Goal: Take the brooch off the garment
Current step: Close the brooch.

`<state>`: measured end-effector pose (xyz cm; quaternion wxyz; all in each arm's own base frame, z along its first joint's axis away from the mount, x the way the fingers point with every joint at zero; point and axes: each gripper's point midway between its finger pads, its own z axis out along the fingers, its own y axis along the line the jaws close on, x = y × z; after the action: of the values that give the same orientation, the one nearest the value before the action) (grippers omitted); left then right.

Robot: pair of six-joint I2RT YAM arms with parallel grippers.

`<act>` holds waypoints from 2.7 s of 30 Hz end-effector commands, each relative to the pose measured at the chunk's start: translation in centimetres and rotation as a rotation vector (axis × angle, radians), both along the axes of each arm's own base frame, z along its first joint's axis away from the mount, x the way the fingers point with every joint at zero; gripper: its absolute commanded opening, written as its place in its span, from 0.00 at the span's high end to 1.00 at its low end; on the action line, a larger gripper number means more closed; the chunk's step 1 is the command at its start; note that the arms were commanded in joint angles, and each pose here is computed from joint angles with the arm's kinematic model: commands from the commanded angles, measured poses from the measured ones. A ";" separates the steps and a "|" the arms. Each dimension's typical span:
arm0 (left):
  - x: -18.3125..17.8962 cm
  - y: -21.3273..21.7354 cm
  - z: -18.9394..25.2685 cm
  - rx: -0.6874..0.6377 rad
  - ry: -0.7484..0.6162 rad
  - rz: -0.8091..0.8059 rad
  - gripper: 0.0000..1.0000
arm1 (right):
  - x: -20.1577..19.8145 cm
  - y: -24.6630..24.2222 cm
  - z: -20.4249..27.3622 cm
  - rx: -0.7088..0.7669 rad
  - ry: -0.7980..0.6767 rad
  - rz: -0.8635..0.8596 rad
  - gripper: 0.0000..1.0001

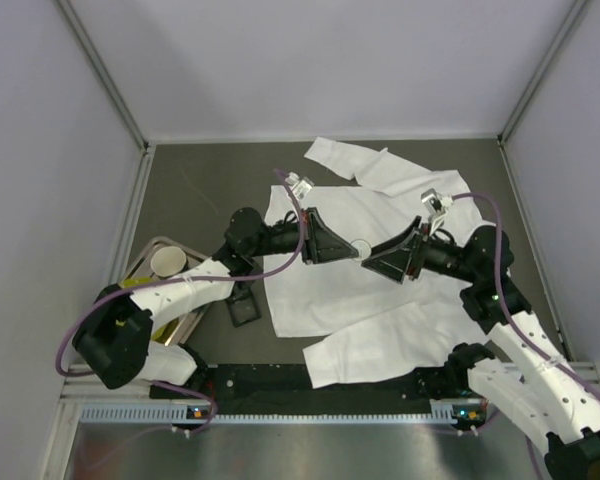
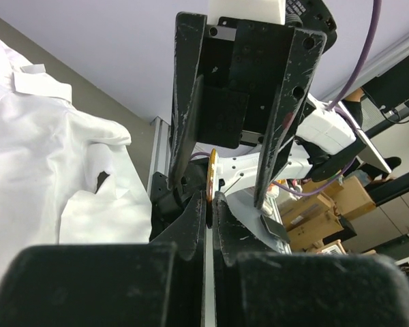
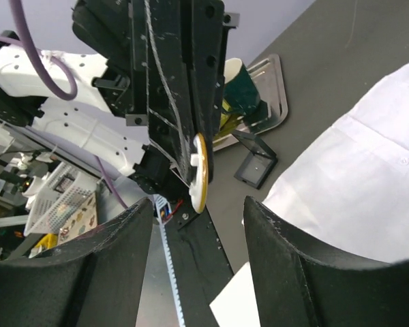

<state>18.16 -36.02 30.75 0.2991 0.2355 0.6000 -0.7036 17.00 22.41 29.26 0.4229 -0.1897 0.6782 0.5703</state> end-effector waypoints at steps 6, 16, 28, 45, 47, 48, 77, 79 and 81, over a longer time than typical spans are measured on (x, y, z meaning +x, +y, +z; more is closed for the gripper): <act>-0.8 -0.3 2.4 -0.046 -0.082 -0.013 1.00 | 0.2 0.1 4.4 0.095 -0.113 0.004 0.51; -0.2 -0.2 2.9 -0.031 -0.078 0.040 1.00 | 0.2 -0.1 3.9 0.097 -0.103 -0.014 0.38; -0.1 0.0 3.9 -0.057 -0.067 0.059 1.00 | 0.5 -0.1 3.1 0.126 -0.097 -0.033 0.50; -0.5 0.4 4.8 -0.069 -0.093 0.066 1.00 | 1.5 0.1 3.2 0.168 -0.070 -0.049 0.69; -0.5 0.5 4.8 -0.050 -0.115 0.087 1.00 | 1.7 0.1 3.4 0.183 -0.065 -0.061 0.70; -0.6 0.4 4.8 -0.040 -0.121 0.092 1.00 | 1.7 0.0 3.0 0.187 -0.057 -0.067 0.71; 1.7 0.1 4.5 0.141 -0.102 0.294 1.00 | 2.1 0.7 3.8 0.224 -0.071 -0.075 0.54; 1.5 -0.1 4.3 0.151 -0.108 0.291 1.00 | 2.3 1.0 3.9 0.226 -0.067 -0.072 0.55; 1.5 -0.1 4.5 0.149 -0.110 0.296 1.00 | 2.1 1.3 4.1 0.229 -0.071 -0.061 0.56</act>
<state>19.82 -36.43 31.97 0.3736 0.1942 0.6895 -0.5894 19.18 23.35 30.74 0.4464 -0.1149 0.6341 0.6209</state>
